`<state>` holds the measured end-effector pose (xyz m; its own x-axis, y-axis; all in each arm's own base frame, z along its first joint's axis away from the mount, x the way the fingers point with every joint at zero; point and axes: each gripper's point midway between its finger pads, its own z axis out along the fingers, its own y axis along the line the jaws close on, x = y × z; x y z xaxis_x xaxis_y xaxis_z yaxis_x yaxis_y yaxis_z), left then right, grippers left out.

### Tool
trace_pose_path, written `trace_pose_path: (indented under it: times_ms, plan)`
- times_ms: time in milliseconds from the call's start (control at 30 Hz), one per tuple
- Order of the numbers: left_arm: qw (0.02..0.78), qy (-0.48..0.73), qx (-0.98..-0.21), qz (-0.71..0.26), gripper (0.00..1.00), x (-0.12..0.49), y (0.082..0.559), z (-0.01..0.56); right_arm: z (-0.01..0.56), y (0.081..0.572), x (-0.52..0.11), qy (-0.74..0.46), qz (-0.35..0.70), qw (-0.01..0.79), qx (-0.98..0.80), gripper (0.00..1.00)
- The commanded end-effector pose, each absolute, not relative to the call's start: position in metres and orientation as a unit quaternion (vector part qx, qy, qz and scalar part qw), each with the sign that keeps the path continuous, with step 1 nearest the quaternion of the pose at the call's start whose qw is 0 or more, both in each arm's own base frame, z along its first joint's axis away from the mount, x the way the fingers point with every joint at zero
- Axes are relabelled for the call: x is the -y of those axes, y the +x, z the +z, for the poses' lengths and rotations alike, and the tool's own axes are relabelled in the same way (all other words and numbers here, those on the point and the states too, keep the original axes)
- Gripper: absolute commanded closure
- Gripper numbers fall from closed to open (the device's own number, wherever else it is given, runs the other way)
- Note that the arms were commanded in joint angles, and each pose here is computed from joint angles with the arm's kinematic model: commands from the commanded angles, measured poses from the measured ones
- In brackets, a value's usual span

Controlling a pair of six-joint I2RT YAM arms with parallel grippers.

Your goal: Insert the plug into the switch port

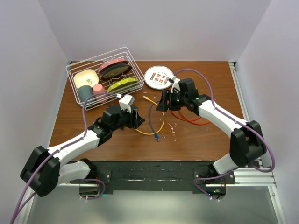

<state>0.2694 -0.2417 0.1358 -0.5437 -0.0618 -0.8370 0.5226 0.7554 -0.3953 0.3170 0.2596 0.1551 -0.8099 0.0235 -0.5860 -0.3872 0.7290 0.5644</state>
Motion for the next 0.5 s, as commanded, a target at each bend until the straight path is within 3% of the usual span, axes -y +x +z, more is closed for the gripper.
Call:
trace_pose_path:
  times_ms: [0,33,133,167,267,467]
  plan:
    - [0.465,0.126,-0.834,-0.268,0.36,0.219,0.275,0.134,0.121,0.305,-0.242,-0.152,0.229,0.257,-0.926,0.36]
    - [0.463,0.120,-0.839,-0.259,0.32,0.214,0.276,0.131,0.114,0.300,-0.245,-0.162,0.213,0.251,-0.930,0.40]
    - [0.456,0.104,-0.850,-0.241,0.25,0.204,0.275,0.125,0.085,0.281,-0.251,-0.183,0.186,0.208,-0.943,0.65]
    - [0.452,0.095,-0.855,-0.237,0.24,0.200,0.274,0.122,0.079,0.276,-0.252,-0.187,0.182,0.198,-0.945,0.80]
    - [0.451,0.086,-0.857,-0.235,0.21,0.196,0.272,0.122,0.055,0.257,-0.255,-0.199,0.172,0.165,-0.951,0.99]
    - [0.447,0.082,-0.859,-0.236,0.19,0.195,0.269,0.119,0.036,0.233,-0.264,-0.231,0.164,0.129,-0.950,1.00]
